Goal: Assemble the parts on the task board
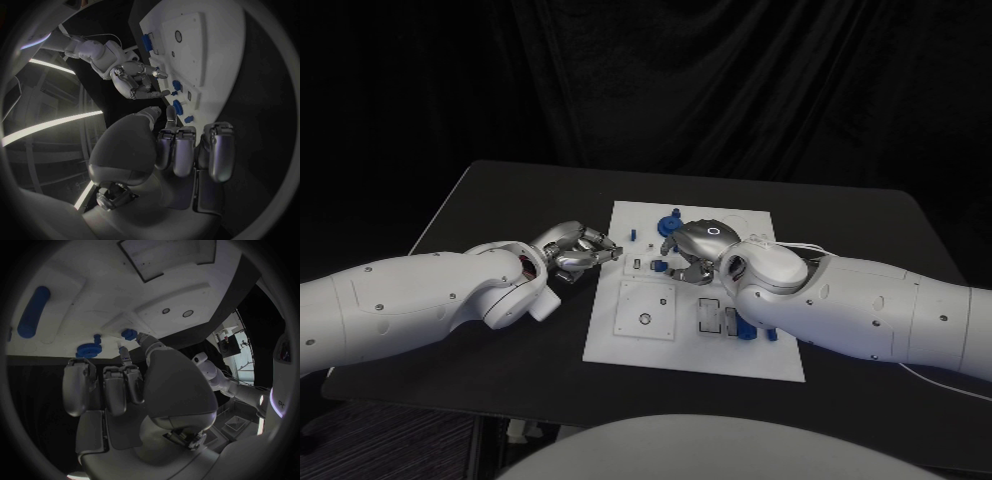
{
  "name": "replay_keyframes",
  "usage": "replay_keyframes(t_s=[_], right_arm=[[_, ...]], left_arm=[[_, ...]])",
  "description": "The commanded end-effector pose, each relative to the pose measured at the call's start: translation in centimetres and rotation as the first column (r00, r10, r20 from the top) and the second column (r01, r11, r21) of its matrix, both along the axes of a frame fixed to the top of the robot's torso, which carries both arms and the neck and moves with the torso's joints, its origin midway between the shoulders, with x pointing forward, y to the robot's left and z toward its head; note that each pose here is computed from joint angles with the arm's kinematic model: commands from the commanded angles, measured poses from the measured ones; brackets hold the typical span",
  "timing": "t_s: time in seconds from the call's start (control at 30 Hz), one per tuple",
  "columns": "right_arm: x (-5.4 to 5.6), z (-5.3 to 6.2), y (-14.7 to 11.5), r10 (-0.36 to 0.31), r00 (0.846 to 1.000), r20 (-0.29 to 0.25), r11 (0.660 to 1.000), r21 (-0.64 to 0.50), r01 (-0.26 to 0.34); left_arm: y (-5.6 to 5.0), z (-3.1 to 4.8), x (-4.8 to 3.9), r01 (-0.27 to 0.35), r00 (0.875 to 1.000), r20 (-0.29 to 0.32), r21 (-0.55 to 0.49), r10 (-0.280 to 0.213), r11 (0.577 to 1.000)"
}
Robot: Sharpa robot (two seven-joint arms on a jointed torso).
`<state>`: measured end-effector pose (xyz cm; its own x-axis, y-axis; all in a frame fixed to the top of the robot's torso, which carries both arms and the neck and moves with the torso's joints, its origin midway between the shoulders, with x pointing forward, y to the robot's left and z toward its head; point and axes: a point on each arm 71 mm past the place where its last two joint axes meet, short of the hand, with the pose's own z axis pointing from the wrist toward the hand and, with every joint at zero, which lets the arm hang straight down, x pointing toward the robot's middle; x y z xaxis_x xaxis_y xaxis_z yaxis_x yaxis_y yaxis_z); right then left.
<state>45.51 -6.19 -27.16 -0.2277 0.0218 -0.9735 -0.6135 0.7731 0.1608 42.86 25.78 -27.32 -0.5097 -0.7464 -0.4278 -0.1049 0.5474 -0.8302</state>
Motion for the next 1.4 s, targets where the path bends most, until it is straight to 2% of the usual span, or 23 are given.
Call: replay_keyframes(t_s=[0.03, 0.33, 0.6, 1.1, 1.4], right_arm=[[0.2, -0.4, 0.0, -0.020, 1.000, 0.007, 1.000, -0.006, 0.020], [0.3, -1.4, 0.7, -0.018, 1.000, 0.003, 1.000, -0.004, 0.018], [0.3, -1.8, 0.8, -0.012, 1.000, -0.001, 1.000, -0.003, 0.012], [0.4, -2.0, 0.9, -0.008, 1.000, 0.006, 1.000, 0.003, 0.008], [0.3, -1.4, 0.7, -0.007, 0.998, 0.054, 0.998, 0.068, 0.003]], left_arm=[[-0.3, 0.08, 0.06, 0.014, 1.000, -0.007, -0.014, -0.014, 1.000], [-0.6, -0.04, 0.19, 0.023, 1.000, -0.013, -0.014, -0.023, 1.000], [-0.7, -0.15, 0.28, 0.027, 0.999, -0.018, -0.013, -0.028, 1.000], [-1.3, -0.47, 0.59, 0.047, 0.998, -0.032, -0.013, -0.047, 0.999], [-1.8, -0.73, 0.68, 0.066, 0.996, -0.051, -0.013, -0.067, 0.998]])
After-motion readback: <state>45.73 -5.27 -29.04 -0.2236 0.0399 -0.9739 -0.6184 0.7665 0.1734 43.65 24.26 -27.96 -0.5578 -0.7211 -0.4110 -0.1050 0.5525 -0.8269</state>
